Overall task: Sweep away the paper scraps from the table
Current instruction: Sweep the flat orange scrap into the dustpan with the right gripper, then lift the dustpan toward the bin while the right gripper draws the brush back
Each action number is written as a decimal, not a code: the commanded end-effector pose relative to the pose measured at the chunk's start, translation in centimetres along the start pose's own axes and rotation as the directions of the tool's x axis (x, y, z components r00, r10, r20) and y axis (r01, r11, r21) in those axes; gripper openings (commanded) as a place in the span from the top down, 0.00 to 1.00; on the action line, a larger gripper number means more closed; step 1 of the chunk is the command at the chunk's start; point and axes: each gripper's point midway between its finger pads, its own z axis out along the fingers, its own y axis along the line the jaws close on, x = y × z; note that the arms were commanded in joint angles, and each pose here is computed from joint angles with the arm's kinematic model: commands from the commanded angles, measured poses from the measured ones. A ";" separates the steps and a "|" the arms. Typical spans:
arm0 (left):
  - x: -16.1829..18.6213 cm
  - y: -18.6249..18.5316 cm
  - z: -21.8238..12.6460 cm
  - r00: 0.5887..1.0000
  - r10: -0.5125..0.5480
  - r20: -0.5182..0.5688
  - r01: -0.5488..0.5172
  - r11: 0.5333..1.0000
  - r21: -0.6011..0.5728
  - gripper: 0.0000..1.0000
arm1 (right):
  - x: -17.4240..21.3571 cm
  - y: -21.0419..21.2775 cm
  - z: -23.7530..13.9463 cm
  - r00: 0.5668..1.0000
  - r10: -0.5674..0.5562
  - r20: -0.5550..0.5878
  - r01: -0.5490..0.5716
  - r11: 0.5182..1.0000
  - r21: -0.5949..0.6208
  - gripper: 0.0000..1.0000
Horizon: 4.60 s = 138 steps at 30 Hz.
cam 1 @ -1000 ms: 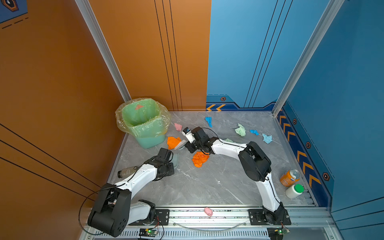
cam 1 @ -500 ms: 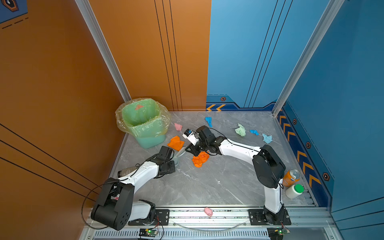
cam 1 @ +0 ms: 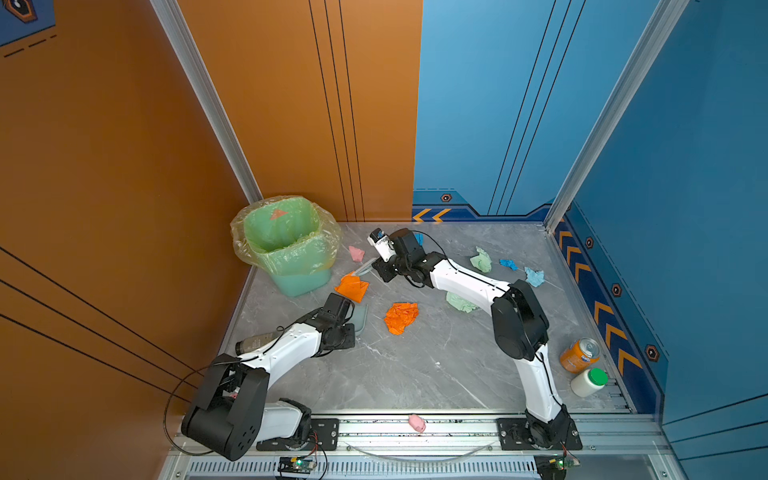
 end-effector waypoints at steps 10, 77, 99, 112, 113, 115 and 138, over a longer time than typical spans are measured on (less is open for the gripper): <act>1.3 0.2 1.0 0.997 -0.007 -0.083 0.004 0.999 -0.036 1.00 | 5.0 -0.3 1.0 0.984 -0.047 -0.172 0.058 0.996 0.063 1.00; 0.5 0.4 0.6 0.999 -0.001 -0.043 -0.001 0.999 -0.046 1.00 | 10.7 7.1 -3.2 0.969 -0.118 -0.216 0.085 0.984 -0.158 1.00; -1.8 1.4 -4.0 0.973 0.013 0.230 0.000 0.998 -0.056 1.00 | 1.0 3.8 -11.8 0.999 -0.010 0.051 0.018 0.987 -0.159 1.00; -2.2 1.3 -5.3 0.970 0.015 0.244 -0.004 0.999 -0.047 1.00 | -1.0 1.2 -11.5 0.995 -0.001 0.096 0.008 0.997 -0.078 1.00; -2.3 1.3 -5.6 0.967 0.016 0.254 -0.005 0.999 -0.046 1.00 | -1.1 1.0 -11.6 0.995 0.000 0.099 0.007 0.997 -0.075 1.00; -2.7 1.3 -6.3 0.963 0.019 0.270 -0.006 0.999 -0.048 1.00 | -1.1 0.7 -11.7 0.995 0.002 0.099 0.005 0.998 -0.069 1.00; -6.2 -2.6 -14.0 0.916 0.120 0.383 -0.127 0.992 -0.006 1.00 | 0.3 -3.4 -14.2 0.994 0.039 0.106 -0.041 0.999 0.020 1.00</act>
